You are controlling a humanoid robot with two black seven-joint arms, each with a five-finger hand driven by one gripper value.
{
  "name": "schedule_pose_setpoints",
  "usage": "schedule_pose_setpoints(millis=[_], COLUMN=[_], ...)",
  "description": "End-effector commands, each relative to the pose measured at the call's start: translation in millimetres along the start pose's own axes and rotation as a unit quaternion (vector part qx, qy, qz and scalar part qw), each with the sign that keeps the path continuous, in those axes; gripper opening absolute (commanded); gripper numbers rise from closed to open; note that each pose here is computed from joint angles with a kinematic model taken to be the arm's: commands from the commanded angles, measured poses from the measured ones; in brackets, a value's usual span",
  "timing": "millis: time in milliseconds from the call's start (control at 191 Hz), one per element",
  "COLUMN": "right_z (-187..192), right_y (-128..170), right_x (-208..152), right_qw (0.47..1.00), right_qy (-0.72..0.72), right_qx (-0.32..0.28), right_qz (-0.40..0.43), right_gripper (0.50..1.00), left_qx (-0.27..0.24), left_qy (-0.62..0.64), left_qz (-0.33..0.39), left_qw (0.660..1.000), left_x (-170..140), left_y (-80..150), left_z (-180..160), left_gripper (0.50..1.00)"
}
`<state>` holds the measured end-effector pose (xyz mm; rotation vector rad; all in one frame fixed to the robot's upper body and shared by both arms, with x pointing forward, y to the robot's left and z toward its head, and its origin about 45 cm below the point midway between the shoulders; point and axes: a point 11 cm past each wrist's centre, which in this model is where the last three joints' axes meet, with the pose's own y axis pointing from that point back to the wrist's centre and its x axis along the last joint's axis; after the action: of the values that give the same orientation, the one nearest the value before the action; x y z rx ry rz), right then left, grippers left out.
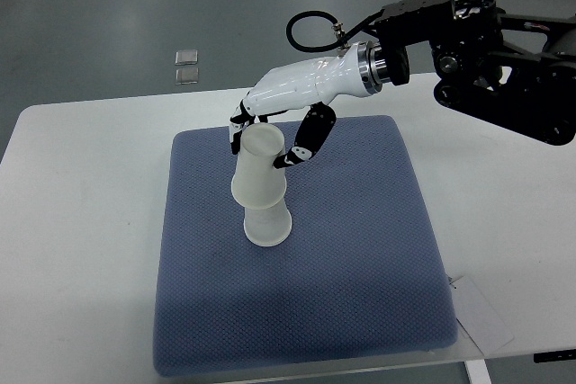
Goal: Stack paper cups
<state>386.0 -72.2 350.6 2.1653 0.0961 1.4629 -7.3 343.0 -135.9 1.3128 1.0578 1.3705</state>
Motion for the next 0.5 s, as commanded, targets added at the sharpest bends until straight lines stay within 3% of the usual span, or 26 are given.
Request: schedule_pose_setpoints(millis=[0, 146, 366, 497], right_z=[0.3, 1.5, 1.7, 2.4], right_y=[-1.1, -2.5, -9.5, -9.2], right_x=[-0.5, -2.3, -14.4, -15.7], right_qw=[1.0, 1.0, 1.0, 1.0], right_qy=[0.0, -0.002, -0.015, -0.017], right_qx=[-0.001, -0.007, -0.004, -0.005], right_qz=[-0.001, -0.002, -0.007, -0.008], right_gripper=[0.611, 0.664, 0.868, 0.901], left_qx=[0.0, 0.0, 0.0, 0.0], left_qy=[0.0, 0.0, 0.0, 0.0], left_qz=[0.0, 0.0, 0.0, 0.0], left_qw=[1.0, 1.0, 1.0, 1.0], left_x=[0.0, 0.0, 0.0, 0.0], left_y=[0.0, 0.0, 0.0, 0.0], left_z=[-0.2, -0.2, -0.2, -0.2], left_gripper=[1.0, 1.0, 1.0, 1.0])
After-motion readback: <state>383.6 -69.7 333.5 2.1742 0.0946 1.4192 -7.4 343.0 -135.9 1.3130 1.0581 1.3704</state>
